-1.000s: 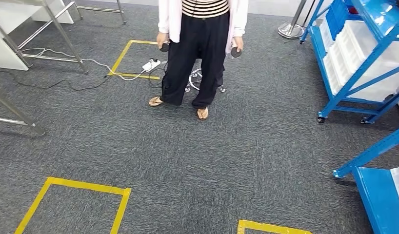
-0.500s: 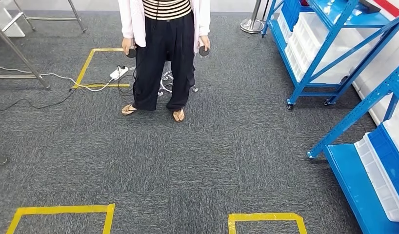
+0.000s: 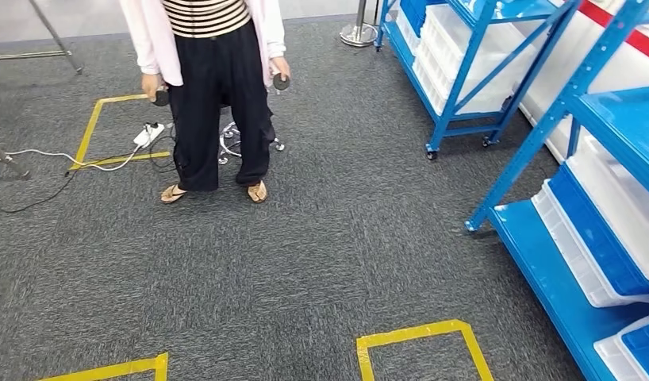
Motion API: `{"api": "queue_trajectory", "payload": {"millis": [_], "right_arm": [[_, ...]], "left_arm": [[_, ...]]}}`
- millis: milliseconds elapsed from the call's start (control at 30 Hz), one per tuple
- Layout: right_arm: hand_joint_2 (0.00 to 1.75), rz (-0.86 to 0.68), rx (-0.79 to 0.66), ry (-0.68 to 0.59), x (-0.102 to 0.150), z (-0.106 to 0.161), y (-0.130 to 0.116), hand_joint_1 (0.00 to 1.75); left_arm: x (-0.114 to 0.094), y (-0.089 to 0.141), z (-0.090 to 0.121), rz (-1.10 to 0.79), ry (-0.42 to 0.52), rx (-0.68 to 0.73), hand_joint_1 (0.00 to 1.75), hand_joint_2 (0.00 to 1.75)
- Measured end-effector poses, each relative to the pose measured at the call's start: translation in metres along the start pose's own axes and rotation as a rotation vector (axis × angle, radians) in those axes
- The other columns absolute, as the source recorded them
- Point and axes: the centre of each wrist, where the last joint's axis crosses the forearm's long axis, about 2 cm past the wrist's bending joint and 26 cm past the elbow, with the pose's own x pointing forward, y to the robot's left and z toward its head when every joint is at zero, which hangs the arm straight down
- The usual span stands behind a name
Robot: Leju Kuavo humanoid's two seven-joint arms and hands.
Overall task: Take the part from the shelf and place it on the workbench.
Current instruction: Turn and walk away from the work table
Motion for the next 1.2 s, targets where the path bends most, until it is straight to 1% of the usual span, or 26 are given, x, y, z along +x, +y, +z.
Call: {"api": "queue_trajectory", "payload": {"millis": [267,500,867,1067,1200], "right_arm": [[0.0,0.022,0.003,-0.008,-0.0003,-0.0001,0.0001,0.0],[0.0,0.04,0.01,-0.017,-0.0022,-0.0001,0.0011,0.0],[0.0,0.038,0.016,-0.017,-0.001,0.0,0.0012,0.0],[0.0,0.037,0.015,-0.015,-0.0017,-0.0004,0.0002,0.0],[0.0,0.035,0.016,-0.017,-0.0012,-0.0003,0.0002,0.0]], "left_arm": [[-0.003,0.0006,0.0002,0.023,-0.003,0.005,0.0,0.0],[-0.0012,0.0004,0.0,0.042,-0.007,0.009,0.0,0.0],[-0.0023,0.0017,-0.0003,0.037,-0.008,0.008,0.0,0.0],[0.0019,0.0008,-0.0005,0.035,-0.019,0.004,0.0,0.0],[-0.0006,0.0017,-0.0006,0.033,-0.015,0.005,0.0,0.0]]}}
